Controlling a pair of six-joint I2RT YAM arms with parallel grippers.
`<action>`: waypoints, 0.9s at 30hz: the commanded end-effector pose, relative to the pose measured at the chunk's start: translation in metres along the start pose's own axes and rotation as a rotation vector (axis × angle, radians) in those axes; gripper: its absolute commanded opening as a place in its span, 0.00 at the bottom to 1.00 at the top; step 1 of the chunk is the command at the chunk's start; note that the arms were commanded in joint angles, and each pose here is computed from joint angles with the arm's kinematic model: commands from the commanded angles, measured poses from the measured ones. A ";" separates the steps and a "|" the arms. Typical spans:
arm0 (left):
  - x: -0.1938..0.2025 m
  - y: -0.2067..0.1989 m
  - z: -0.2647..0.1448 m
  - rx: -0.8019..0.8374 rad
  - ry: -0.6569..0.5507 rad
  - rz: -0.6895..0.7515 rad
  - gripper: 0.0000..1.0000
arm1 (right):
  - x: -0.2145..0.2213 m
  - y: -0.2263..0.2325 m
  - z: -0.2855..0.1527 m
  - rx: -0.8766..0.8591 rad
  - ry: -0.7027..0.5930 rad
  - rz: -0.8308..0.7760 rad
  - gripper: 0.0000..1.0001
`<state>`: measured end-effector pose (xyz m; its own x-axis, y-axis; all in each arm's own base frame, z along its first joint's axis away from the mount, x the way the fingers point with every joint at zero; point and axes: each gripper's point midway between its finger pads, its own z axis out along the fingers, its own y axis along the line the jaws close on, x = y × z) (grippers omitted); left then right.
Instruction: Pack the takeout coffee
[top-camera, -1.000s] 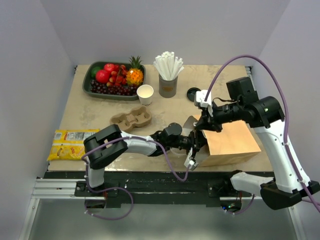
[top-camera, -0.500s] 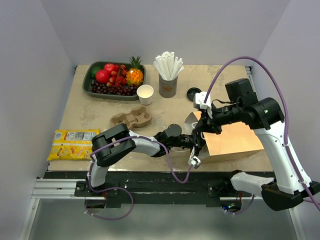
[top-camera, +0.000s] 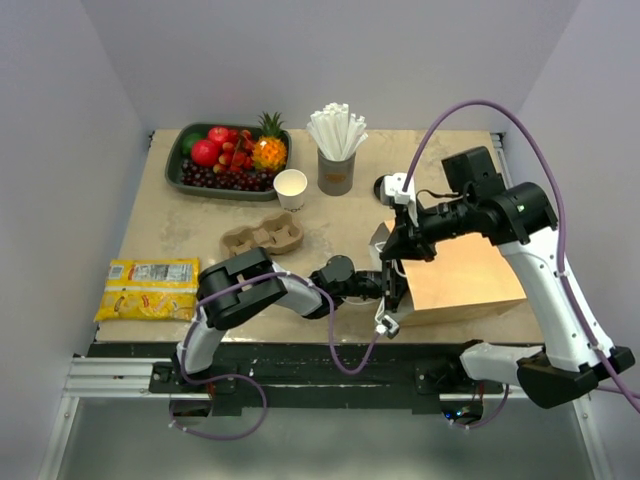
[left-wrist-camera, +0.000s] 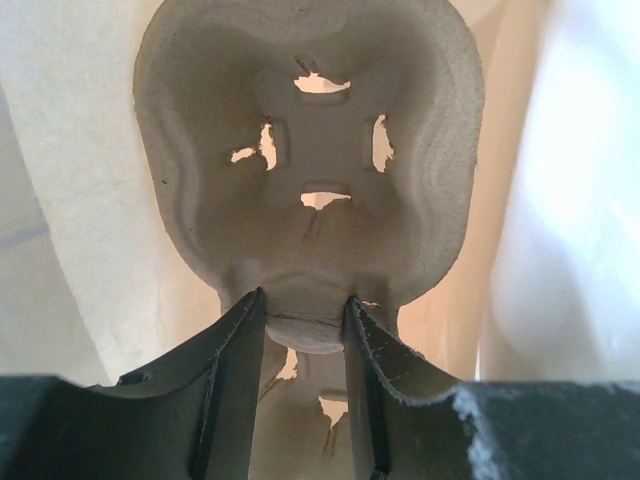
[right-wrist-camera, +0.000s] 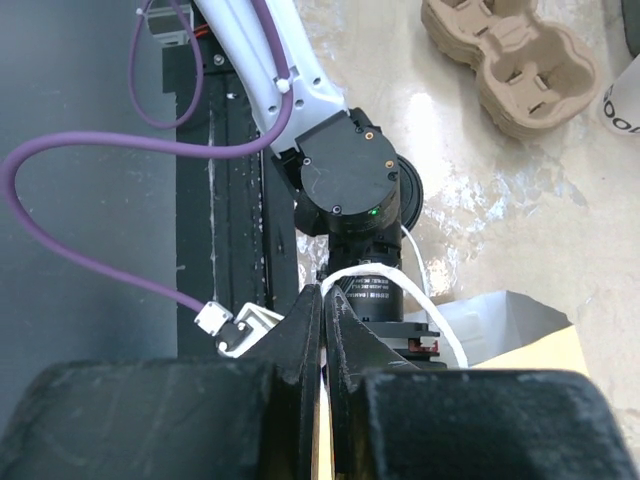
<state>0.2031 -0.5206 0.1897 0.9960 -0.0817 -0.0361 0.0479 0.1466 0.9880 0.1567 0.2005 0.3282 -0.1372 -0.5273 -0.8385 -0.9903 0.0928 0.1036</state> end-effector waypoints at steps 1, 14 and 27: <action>-0.014 0.052 -0.005 -0.153 -0.035 0.091 0.00 | -0.011 0.016 -0.009 -0.027 -0.023 0.018 0.00; -0.006 0.102 0.004 -0.075 0.034 0.023 0.00 | -0.038 -0.054 -0.046 0.442 -0.050 0.050 0.00; 0.003 0.037 -0.007 0.320 0.282 -0.086 0.00 | -0.039 -0.109 -0.082 0.805 -0.060 0.148 0.47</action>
<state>0.1986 -0.5118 0.2620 0.9907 0.0766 -0.1126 0.1141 -0.0147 0.9934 0.2371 0.1561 0.3820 -0.1929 -0.4566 -0.8685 -0.7679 0.6213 -0.1561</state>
